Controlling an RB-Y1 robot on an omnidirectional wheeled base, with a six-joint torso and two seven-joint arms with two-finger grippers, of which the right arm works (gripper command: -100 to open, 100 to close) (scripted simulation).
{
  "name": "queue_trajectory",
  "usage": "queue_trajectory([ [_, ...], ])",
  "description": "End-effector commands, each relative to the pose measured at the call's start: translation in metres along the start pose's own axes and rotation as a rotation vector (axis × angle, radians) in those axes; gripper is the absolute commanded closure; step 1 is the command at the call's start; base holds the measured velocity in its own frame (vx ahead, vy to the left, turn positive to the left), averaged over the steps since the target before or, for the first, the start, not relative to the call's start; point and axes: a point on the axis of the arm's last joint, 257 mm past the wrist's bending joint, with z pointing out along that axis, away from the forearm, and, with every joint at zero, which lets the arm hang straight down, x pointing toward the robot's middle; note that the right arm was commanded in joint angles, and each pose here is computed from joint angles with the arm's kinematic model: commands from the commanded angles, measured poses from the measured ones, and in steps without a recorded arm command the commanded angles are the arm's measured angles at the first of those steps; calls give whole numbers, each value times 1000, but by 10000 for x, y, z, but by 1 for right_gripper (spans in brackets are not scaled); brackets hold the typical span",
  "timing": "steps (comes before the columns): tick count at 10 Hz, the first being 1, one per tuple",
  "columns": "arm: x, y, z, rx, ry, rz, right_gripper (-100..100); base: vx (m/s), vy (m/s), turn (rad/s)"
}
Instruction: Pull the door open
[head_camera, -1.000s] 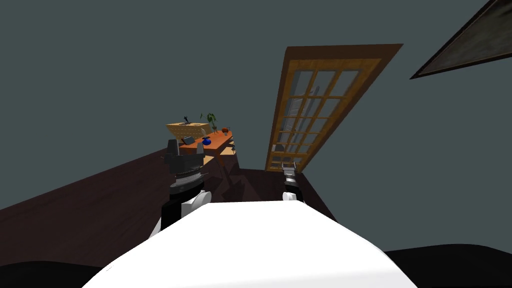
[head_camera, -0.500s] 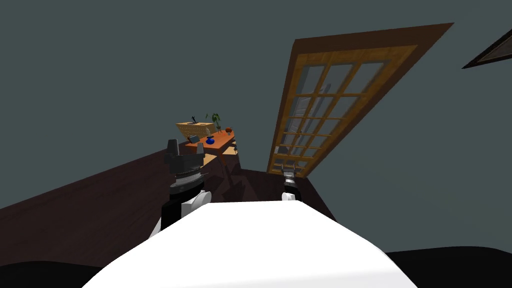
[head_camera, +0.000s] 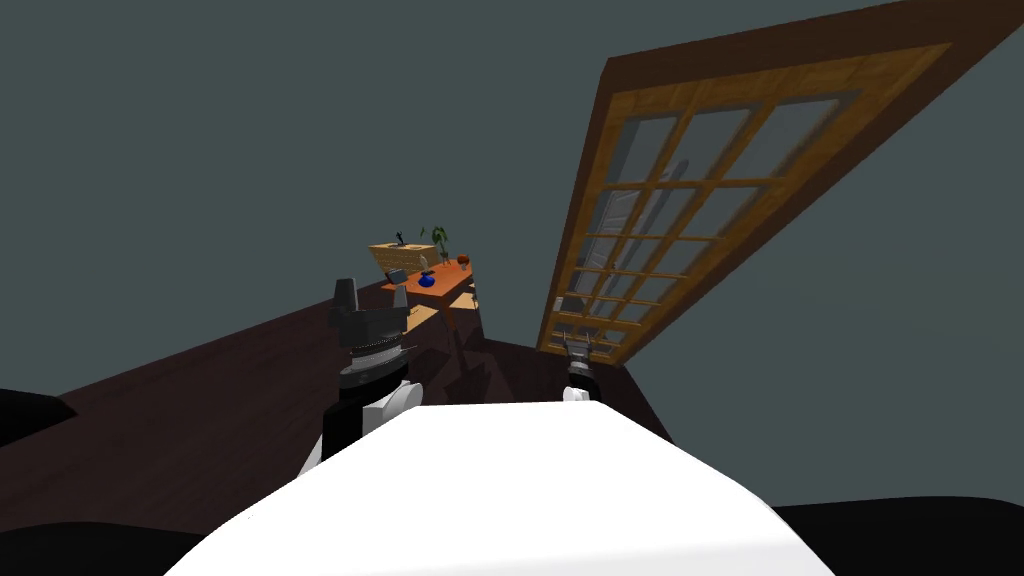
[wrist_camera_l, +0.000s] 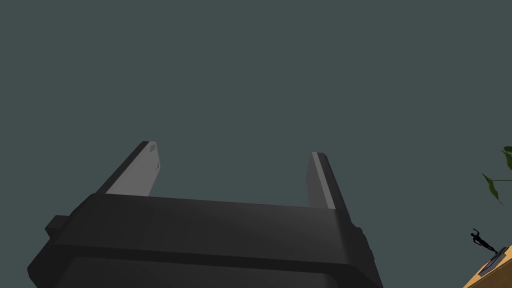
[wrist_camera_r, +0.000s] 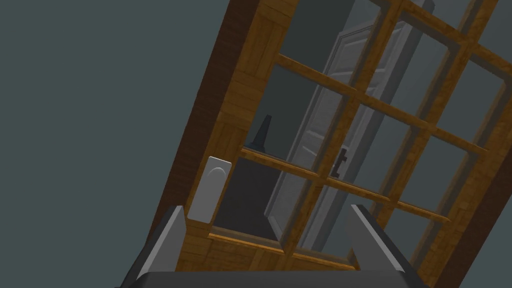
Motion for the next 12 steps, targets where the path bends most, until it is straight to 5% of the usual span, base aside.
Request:
queue_trajectory([
  [1, -113, -14, -23, -4, -20, 32, -100, 63, -80, 120],
  [12, -759, -13, -198, -47, -152, 212, -100, 75, -77, 127],
])
